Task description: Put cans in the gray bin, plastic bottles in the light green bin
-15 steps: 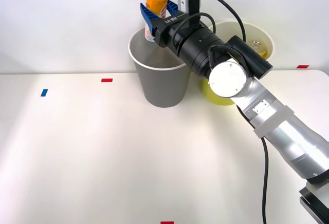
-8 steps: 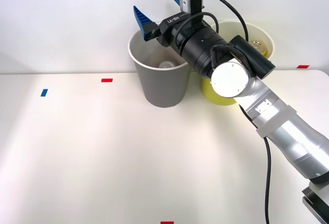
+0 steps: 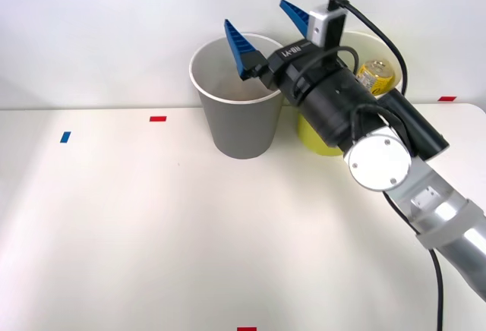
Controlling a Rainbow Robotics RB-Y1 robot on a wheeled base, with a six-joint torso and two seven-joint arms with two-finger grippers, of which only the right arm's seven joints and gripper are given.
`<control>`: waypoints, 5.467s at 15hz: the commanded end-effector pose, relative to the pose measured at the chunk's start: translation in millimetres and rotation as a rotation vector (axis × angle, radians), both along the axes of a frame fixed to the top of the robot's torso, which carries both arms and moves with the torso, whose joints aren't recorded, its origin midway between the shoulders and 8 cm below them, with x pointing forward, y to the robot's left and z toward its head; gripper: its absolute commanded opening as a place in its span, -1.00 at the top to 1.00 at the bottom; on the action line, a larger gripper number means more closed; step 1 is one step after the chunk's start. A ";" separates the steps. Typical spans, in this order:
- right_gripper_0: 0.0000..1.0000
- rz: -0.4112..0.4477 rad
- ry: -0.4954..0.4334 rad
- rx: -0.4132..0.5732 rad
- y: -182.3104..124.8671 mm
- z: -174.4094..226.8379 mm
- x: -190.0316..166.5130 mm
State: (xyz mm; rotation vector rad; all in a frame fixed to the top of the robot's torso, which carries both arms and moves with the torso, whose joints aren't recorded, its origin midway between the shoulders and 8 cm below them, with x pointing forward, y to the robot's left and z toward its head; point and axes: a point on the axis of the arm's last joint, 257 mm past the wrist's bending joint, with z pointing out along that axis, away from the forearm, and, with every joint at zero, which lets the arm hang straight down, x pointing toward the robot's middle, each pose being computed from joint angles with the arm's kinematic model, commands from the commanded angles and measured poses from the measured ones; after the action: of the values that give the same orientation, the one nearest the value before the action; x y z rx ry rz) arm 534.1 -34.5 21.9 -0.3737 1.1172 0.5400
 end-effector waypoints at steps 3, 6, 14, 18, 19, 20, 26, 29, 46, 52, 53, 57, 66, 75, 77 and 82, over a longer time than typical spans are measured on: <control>-1.00 -0.107 0.027 0.077 -66.3 -33.0 -49.1; -1.00 -0.187 0.042 0.042 -101.1 -62.5 -73.3; -1.00 -0.316 0.047 0.007 -140.7 -98.8 -95.8; -1.00 -0.341 0.063 0.032 -142.7 -106.2 -100.1; -1.00 -0.358 0.052 0.026 -143.7 -106.9 -102.7; -1.00 -0.365 0.058 0.019 -143.1 -110.3 -103.7; -1.00 -0.434 0.071 -0.032 -143.9 -122.8 -104.1; -1.00 -0.447 0.074 -0.074 -148.7 -125.5 -101.6; -1.00 -0.478 0.105 -0.085 -182.0 -210.0 -173.6; -1.00 -0.463 0.025 -0.200 -178.8 -239.4 -182.1; -1.00 -0.459 0.015 -0.216 -178.6 -242.6 -184.1; -1.00 -0.444 -0.023 -0.213 -176.1 -252.0 -199.2; -1.00 -0.358 0.124 -0.041 -181.6 -278.1 -217.0; -1.00 -0.331 0.240 -0.059 -178.4 -310.6 -243.6; -1.00 -0.334 0.231 -0.041 -175.0 -308.1 -250.7; -1.00 -0.379 0.217 -0.023 -186.7 -303.9 -256.0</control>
State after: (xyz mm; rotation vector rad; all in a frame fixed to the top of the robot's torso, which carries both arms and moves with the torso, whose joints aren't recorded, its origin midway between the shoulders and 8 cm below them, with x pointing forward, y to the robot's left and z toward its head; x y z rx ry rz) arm 278.8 -215.6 -281.4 -0.1191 1.3643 0.2527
